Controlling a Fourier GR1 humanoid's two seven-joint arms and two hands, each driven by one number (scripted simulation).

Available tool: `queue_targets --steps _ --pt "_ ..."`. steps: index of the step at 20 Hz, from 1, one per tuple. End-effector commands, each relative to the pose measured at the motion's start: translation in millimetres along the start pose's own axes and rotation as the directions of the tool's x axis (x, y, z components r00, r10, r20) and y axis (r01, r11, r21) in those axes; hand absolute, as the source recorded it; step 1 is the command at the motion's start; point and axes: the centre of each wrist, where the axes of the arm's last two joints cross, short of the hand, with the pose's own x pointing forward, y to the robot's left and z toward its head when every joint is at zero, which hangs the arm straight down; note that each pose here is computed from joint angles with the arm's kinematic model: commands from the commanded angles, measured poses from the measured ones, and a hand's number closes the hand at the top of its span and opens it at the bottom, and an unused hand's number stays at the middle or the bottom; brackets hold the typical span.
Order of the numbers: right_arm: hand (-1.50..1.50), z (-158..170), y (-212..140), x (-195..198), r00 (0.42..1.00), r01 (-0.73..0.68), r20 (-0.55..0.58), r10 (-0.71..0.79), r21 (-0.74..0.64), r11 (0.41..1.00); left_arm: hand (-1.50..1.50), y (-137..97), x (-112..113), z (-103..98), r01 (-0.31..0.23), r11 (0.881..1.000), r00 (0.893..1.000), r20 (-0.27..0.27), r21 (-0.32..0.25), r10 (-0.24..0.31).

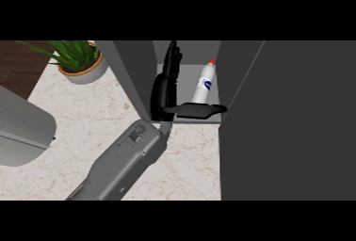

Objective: Pick up the bottled water, place it into the cabinet and close the cabinet

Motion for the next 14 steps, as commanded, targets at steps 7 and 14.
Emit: queue_targets --steps 7,14 --pt "-1.5 -17.8 13.6 45.0 0.997 -0.072 0.042 0.069 0.058 0.996 -1.5 -3.2 21.8 83.3 -0.091 0.996 0.996 0.003 -0.023 0.091" --pt "1.5 -22.1 19.6 35.6 0.998 -0.016 -0.058 0.035 0.291 0.957 -1.5 24.0 37.4 121.2 -0.114 0.993 0.993 -0.008 -0.005 0.114"
